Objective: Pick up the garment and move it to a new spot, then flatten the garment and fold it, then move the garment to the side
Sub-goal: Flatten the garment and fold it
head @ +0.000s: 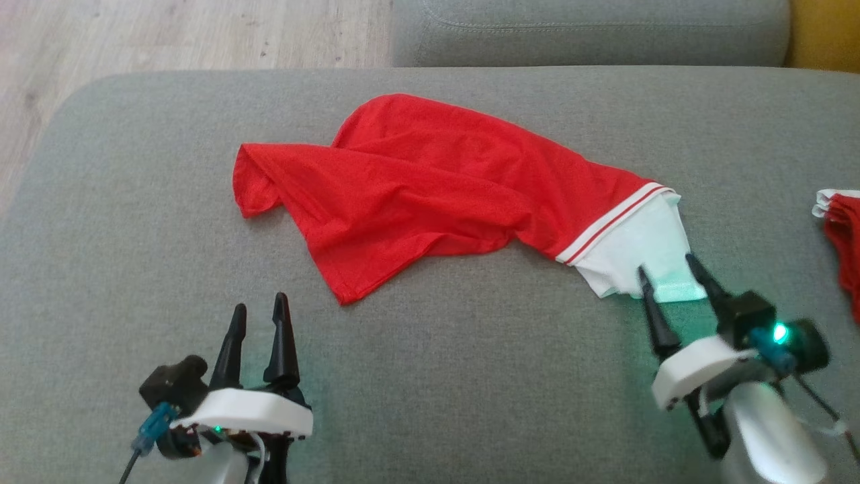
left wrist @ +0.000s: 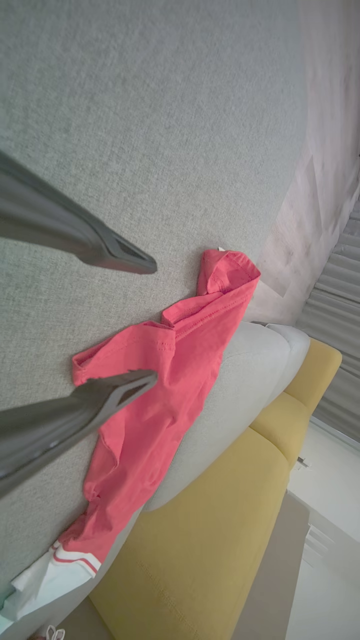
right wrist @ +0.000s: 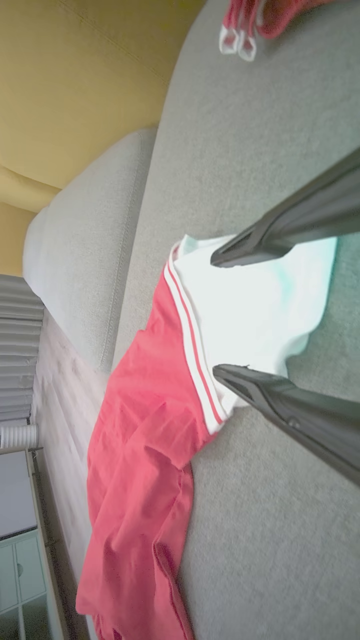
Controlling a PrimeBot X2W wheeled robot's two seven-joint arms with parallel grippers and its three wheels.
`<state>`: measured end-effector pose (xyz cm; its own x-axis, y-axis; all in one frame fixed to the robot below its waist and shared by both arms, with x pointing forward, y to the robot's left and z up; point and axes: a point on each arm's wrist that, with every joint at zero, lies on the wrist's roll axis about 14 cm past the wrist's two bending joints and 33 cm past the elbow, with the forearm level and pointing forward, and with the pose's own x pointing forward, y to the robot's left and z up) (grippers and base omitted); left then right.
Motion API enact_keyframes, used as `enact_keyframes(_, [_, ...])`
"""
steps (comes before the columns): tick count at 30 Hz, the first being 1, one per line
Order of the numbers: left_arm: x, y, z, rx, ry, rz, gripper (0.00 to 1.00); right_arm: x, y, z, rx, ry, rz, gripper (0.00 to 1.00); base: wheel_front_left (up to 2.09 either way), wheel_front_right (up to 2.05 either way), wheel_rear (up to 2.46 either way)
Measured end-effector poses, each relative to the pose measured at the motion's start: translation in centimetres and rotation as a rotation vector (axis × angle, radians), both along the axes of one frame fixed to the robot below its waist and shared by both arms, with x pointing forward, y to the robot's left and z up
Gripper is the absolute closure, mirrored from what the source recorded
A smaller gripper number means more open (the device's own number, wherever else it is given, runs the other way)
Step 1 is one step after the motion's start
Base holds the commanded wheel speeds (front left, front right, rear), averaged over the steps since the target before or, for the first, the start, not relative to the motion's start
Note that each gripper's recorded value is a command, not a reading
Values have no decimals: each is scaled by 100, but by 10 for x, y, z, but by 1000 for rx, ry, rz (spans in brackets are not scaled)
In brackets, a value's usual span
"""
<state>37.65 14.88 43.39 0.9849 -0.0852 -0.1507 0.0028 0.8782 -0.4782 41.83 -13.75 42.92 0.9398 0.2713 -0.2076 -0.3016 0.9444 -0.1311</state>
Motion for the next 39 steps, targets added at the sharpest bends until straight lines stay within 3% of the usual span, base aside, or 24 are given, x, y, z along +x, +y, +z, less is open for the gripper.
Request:
enact_keyframes(5, [0, -2, 2, 48, -12, -21, 0, -11, 9, -2, 93, 19, -33, 0, 0, 0, 0])
enact_keyframes(10, [-7, 2, 5, 182, -34, -49, 0, -16, -4, 22, 191, -54, -115, 0, 0, 0, 0])
enact_keyframes(18, [-29, -1, 0, 285, -29, -67, 0, -42, -23, 21, 223, -57, -192, 0, 0, 0, 0])
enact_keyframes(27, [-40, -2, -5, 288, -12, -65, 0, -47, -19, 18, 246, -43, -190, 0, 0, 0, 0])
enact_keyframes(33, [-40, -17, -17, 197, 27, -105, 0, -48, -9, 4, 243, 2, -164, 0, 0, 0, 0])
enact_keyframes(39, [2, -46, -22, 122, 48, -186, 0, -29, -2, -7, 242, 36, -149, 0, 0, 0, 0])
